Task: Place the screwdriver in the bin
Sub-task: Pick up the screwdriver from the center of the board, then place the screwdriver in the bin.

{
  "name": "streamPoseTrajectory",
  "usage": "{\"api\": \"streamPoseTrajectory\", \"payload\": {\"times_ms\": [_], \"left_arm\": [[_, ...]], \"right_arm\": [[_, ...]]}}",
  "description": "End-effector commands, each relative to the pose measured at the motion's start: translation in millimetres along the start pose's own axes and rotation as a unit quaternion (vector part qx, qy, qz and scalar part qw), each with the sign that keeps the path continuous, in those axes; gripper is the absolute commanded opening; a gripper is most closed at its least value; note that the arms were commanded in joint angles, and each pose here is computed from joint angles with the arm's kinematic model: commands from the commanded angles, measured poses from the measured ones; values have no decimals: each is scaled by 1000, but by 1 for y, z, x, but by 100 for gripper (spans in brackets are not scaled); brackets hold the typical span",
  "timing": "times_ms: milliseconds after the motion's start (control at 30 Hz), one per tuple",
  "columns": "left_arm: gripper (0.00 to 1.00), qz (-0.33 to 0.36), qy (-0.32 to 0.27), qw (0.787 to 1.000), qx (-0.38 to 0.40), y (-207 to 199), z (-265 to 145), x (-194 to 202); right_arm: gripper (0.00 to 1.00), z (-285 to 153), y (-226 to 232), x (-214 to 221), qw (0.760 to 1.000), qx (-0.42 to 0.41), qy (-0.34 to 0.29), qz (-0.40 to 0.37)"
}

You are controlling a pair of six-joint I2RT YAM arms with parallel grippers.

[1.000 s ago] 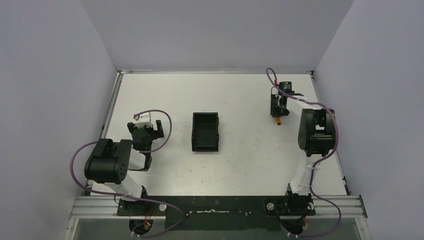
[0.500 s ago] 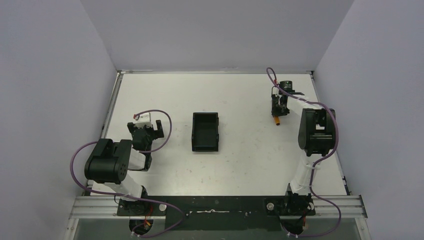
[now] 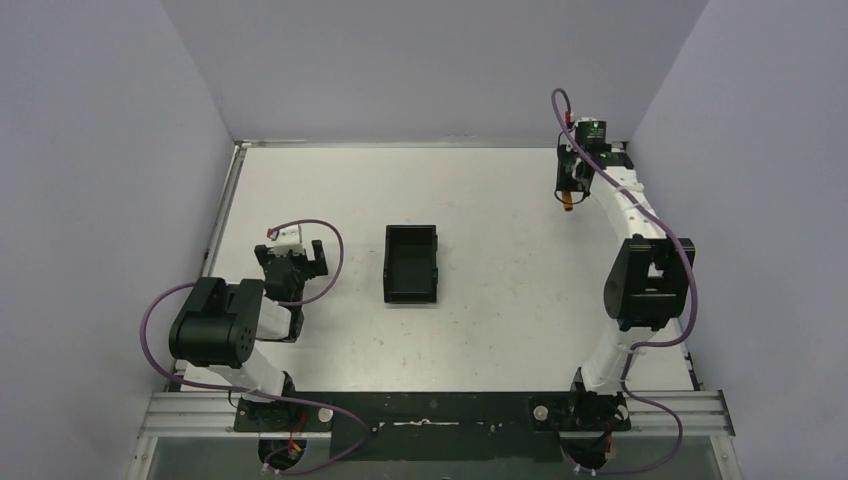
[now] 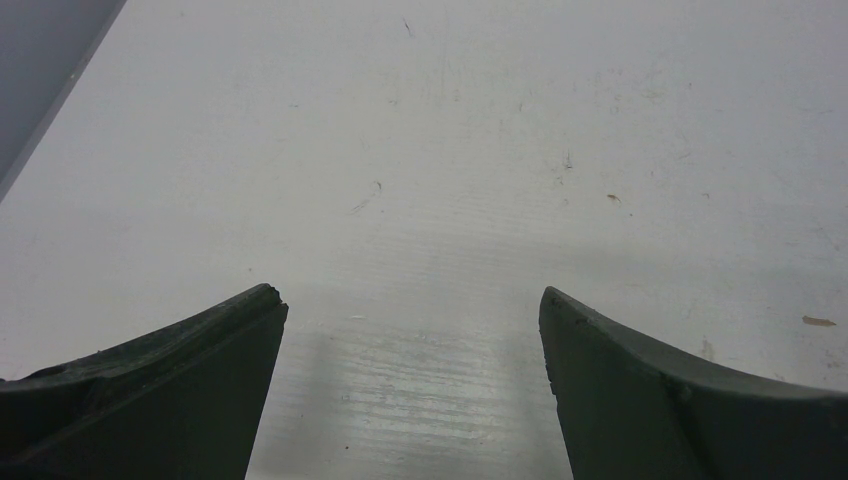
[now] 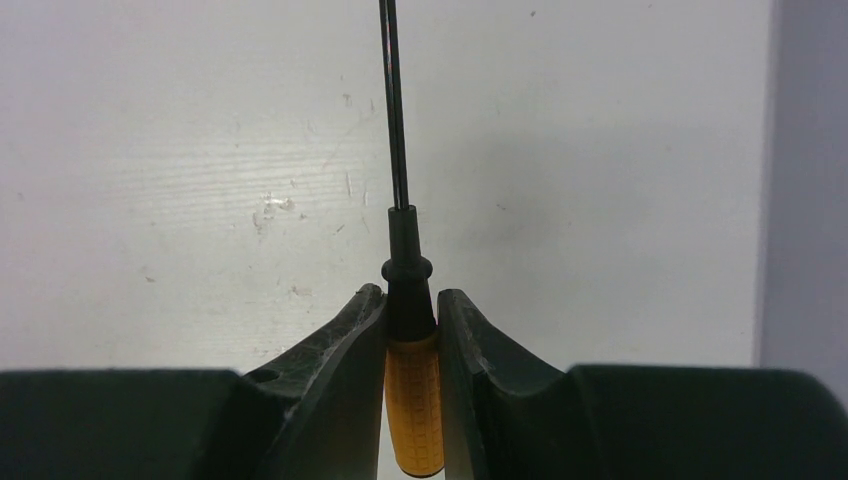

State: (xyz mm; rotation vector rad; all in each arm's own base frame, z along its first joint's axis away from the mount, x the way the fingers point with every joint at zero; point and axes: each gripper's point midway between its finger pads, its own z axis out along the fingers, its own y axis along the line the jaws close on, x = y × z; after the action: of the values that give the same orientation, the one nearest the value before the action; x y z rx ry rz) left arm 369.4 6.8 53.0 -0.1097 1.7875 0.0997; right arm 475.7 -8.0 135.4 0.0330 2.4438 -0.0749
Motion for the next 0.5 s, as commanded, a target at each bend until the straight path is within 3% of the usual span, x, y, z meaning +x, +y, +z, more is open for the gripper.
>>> {"api": "streamPoseTrajectory", "payload": {"times_ms": [0, 233, 467], "left_arm": [[97, -4, -37, 999, 7, -4, 6, -22], [97, -4, -38, 999, 6, -4, 6, -23], [97, -4, -38, 999, 7, -4, 6, -23]], "right_arm": [[0, -56, -17, -52, 997, 36, -66, 17], [0, -108, -23, -94, 992, 46, -113, 43], [0, -134, -17, -105, 989, 41, -126, 72]]}}
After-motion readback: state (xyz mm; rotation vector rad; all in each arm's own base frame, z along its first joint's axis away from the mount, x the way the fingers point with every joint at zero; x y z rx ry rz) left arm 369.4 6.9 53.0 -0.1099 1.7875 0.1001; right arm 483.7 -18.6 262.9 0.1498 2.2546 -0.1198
